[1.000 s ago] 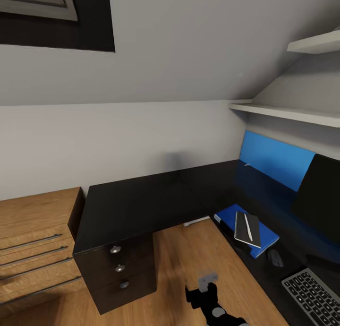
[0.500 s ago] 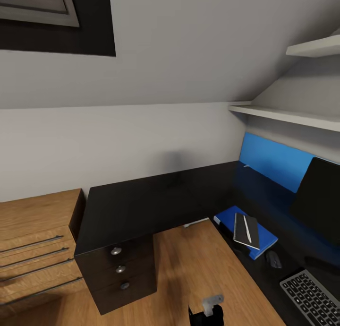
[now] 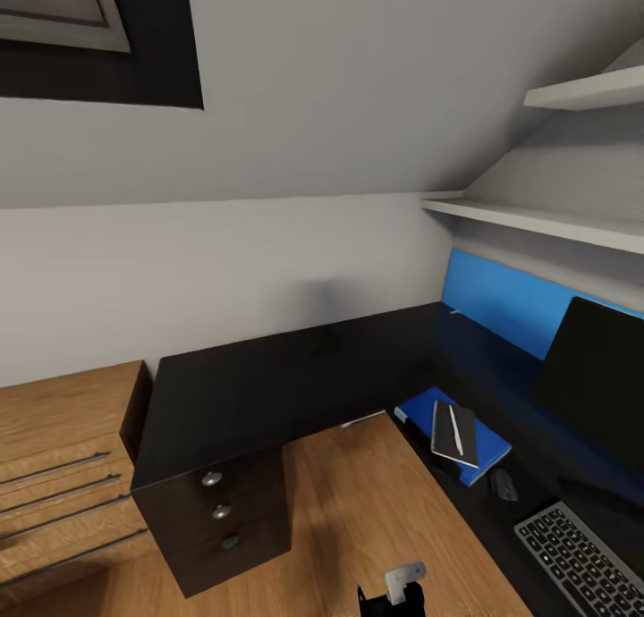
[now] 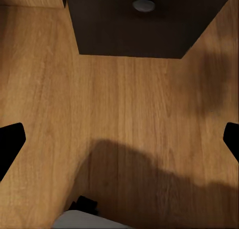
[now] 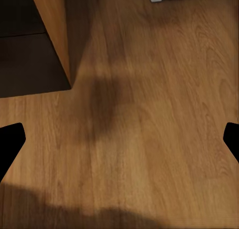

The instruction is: In the bedroom, organize the workspace by keeping the computer under the desk, ensuring the monitor is on the desk, placing the keyboard on the desk next to the monitor, placing the mouse on the desk next to the keyboard, moving the folder from the swivel chair onto the desk next to the mouse, stacking the notebook on top of the folder with the pen on top of the notebook, and positioning the swivel chair next to the desk.

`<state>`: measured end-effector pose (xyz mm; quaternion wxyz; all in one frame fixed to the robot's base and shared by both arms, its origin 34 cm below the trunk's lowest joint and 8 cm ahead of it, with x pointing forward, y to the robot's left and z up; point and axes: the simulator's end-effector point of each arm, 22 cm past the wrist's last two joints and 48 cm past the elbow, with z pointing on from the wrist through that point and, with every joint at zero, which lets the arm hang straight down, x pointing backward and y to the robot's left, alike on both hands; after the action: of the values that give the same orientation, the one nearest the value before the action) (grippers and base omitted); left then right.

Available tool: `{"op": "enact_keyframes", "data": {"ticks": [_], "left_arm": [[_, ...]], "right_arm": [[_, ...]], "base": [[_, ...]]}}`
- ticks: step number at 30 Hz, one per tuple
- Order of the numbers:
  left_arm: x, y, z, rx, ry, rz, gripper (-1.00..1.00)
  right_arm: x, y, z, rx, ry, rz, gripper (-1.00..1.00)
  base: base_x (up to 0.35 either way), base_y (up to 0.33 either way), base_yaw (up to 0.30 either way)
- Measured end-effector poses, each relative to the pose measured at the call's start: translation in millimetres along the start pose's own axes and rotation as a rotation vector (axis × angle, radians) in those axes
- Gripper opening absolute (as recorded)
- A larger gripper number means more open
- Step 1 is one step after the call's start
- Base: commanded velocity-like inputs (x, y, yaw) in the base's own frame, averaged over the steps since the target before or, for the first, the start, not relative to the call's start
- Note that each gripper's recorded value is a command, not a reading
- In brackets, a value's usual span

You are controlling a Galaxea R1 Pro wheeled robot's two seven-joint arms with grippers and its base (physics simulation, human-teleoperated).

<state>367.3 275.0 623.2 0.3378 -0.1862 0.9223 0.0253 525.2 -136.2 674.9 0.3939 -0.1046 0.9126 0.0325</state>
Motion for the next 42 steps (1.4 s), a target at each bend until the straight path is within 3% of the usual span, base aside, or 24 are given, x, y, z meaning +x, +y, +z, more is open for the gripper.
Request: {"op": "enact_keyframes", "data": {"ticks": [19, 27, 42], "left_arm": [[6, 7, -21.4, -0.005, 0.033, 0.011, 1.00], [5, -4, -30.0, 0.007, 0.030, 0.004, 1.00], [5, -2, -43.9, 0.006, 0.040, 0.004, 1.00]], "right_arm": [[-10, 7, -17.1, -0.010, -0.002, 0.000, 1.00], [-14, 12, -24.0, -0.015, -0.002, 0.003, 1.00], [-20, 12, -36.1, -0.012, -0.008, 0.007, 1.00]], "base": [[0.000, 0.000, -0.017], [0.000, 0.000, 0.003], [0.000, 0.000, 0.265]]}}
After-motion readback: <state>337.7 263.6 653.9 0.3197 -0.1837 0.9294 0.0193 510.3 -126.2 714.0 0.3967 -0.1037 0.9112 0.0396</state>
